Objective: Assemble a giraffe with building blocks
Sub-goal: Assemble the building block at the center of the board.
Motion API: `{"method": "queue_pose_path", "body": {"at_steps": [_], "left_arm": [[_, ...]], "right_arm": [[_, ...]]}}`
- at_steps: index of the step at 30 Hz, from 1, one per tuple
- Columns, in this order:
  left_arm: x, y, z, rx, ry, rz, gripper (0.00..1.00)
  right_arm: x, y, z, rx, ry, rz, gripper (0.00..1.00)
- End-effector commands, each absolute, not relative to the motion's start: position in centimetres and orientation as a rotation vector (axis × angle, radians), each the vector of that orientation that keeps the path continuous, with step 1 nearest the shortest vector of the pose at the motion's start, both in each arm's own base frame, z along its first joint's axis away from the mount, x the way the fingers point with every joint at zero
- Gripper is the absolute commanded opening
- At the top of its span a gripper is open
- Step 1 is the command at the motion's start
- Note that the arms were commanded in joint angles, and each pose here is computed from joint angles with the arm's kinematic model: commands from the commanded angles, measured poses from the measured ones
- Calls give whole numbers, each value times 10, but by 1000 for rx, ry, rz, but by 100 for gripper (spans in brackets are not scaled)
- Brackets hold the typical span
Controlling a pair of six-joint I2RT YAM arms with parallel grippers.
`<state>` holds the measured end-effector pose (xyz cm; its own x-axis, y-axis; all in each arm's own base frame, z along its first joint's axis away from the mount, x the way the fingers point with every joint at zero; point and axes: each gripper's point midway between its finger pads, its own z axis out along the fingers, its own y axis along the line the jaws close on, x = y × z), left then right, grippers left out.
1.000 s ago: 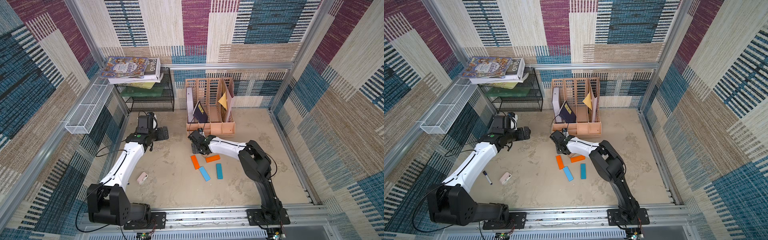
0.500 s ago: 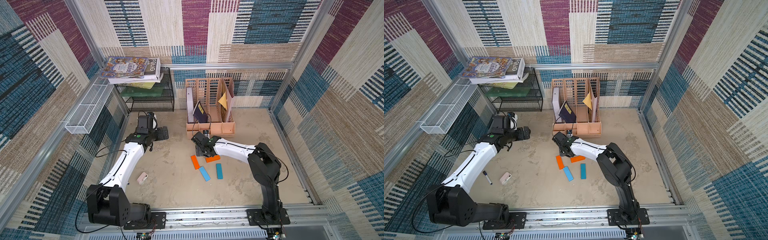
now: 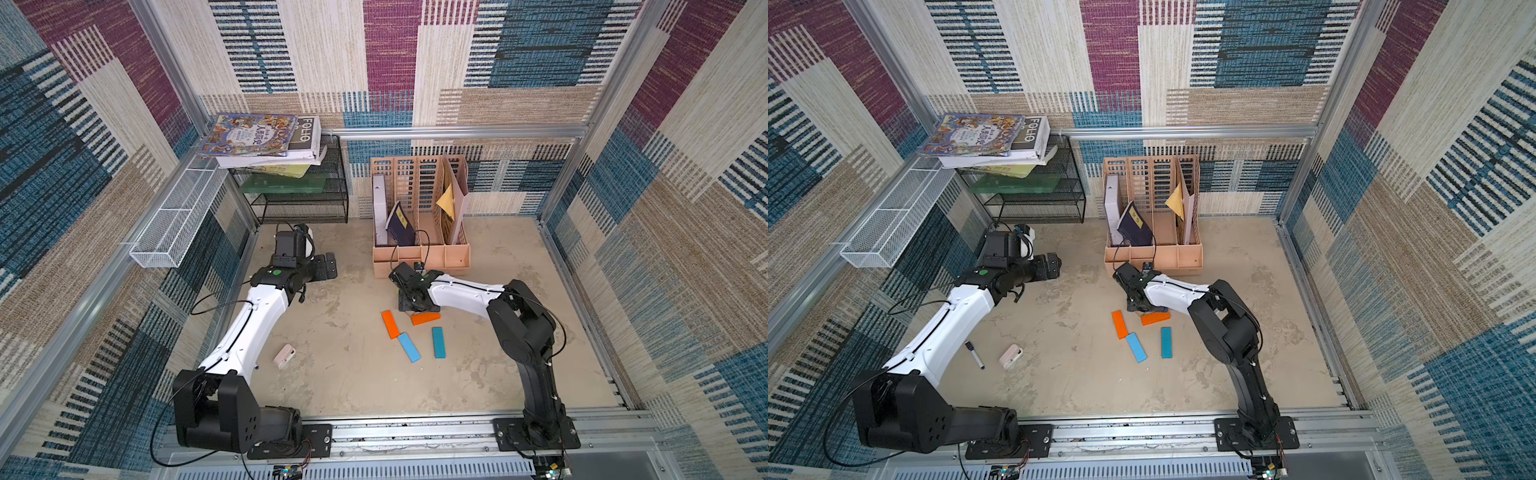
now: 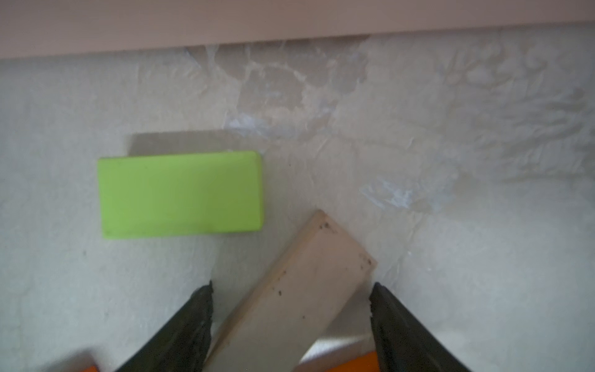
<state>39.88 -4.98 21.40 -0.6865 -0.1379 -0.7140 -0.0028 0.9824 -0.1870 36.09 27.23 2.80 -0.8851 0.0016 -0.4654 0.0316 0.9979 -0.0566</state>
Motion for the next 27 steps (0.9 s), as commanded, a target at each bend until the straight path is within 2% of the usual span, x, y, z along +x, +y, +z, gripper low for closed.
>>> {"method": "queue_pose_path", "body": {"at_steps": [1,2,5,6,7,14,16,18,19,23,27], "left_arm": [[400,-50,218,-100,2306,-221,99],[399,-50,218,-100,2305,-224,99],[399,-50,218,-101,2306,-224,99],[399,-50,218,-102,2306,-225,99],[399,-50,218,-100,2306,-226,99],[399,-51,219,-102,2304,-232,99],[399,-51,220,-99,2301,-237,99],[398,-52,219,-98,2304,-238,99],[399,-52,220,-99,2302,-239,99],[399,-51,220,-100,2302,-236,99],[399,-51,219,-100,2303,-232,99]], "right_arm": [[346,260,23,40,2683,-117,65],[341,258,23,39,2684,-117,59],[331,253,25,36,2674,-124,56],[326,251,26,29,2670,-132,50],[322,250,27,20,2667,-142,49],[289,247,29,-37,2640,-178,47],[288,246,31,-53,2632,-196,57],[293,244,34,-61,2621,-220,76],[297,244,36,-66,2617,-221,81],[315,249,40,-95,2613,-190,84],[337,255,42,-103,2610,-163,80]]}}
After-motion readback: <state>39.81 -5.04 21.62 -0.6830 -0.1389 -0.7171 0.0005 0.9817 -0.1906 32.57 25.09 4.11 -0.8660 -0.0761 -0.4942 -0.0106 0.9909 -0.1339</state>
